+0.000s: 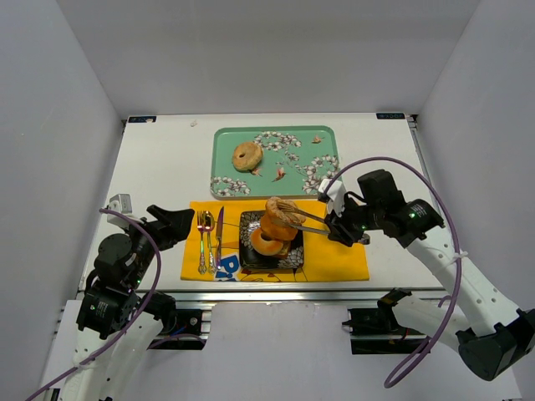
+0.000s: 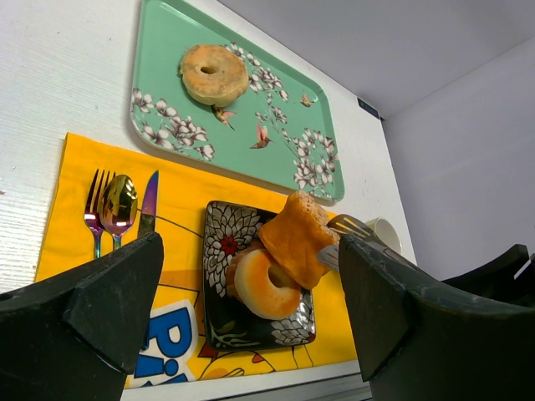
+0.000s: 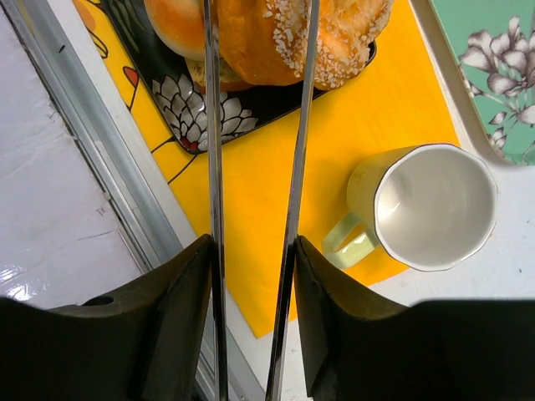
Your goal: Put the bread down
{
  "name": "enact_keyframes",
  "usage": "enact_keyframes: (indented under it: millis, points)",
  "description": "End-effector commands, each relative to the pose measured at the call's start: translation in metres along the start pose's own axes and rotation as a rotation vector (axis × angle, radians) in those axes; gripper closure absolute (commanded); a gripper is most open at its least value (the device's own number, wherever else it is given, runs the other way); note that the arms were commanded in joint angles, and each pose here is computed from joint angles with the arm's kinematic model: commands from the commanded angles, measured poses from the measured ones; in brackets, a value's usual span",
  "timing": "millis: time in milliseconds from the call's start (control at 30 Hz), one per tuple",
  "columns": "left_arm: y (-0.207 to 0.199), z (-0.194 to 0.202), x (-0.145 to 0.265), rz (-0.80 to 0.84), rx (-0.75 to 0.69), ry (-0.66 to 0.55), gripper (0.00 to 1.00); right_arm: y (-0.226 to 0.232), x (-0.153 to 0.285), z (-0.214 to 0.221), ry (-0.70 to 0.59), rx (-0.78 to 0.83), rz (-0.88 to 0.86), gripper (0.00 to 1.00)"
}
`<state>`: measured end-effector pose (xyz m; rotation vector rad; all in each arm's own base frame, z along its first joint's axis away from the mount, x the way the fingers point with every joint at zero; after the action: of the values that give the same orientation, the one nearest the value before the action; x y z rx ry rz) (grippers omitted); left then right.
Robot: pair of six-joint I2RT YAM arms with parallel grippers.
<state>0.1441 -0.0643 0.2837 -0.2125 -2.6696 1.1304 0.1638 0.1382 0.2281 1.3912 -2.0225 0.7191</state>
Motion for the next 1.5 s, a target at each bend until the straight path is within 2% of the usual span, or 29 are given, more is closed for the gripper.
enact_keyframes:
  millis: [0,200,567,733,833,933,1067,1167,1367,1433,1467]
  points:
    - [-0.003,-0.002,0.002,0.011,-0.002,-0.006,0.06,-0.001,0.008,-0.016,-0.085,0.018,0.022,0.52]
    - [-0.004,-0.003,0.003,0.013,-0.003,-0.006,0.06,-0.001,0.020,-0.030,-0.148,0.025,0.043,0.53]
    - [-0.005,-0.004,0.004,0.020,-0.004,-0.010,0.06,-0.020,0.043,-0.063,-0.275,0.013,0.194,0.58]
    - [-0.006,-0.006,0.005,0.019,-0.008,-0.015,0.06,-0.058,0.052,-0.068,-0.298,-0.118,0.430,0.63]
    - [-0.006,-0.006,0.006,0.026,-0.005,-0.018,0.06,-0.100,0.062,-0.046,-0.296,-0.264,0.550,0.69]
    - [-0.006,-0.005,0.004,0.031,-0.004,-0.018,0.06,-0.145,0.071,0.000,-0.234,-0.409,0.675,0.77]
    - [-0.007,-0.004,0.001,0.047,-0.002,-0.014,0.06,-0.190,0.068,0.084,-0.110,-0.604,0.756,0.82]
    - [-0.008,-0.002,-0.002,0.058,0.001,-0.009,0.06,-0.204,0.052,0.136,-0.038,-0.663,0.777,0.84]
    - [-0.008,0.000,-0.007,0.056,0.002,0.001,0.06,-0.203,0.015,0.185,0.051,-0.687,0.725,0.79]
    - [-0.008,0.001,-0.008,0.056,0.003,0.005,0.06,-0.198,0.007,0.194,0.068,-0.710,0.707,0.72]
    - [-0.008,0.001,-0.009,0.056,0.006,0.005,0.06,-0.192,-0.002,0.203,0.091,-0.740,0.683,0.64]
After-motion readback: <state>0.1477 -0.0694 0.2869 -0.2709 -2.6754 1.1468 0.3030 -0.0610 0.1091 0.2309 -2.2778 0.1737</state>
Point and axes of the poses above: each gripper's point midway between its finger pads, its own x axis back along the fingers, its own y axis along the line the jaws close on, z = x × y, the point moved 5 cm from there along x, back along the fingers, and after that the axes turned 7 degrees about x, right-handed, at the moved point
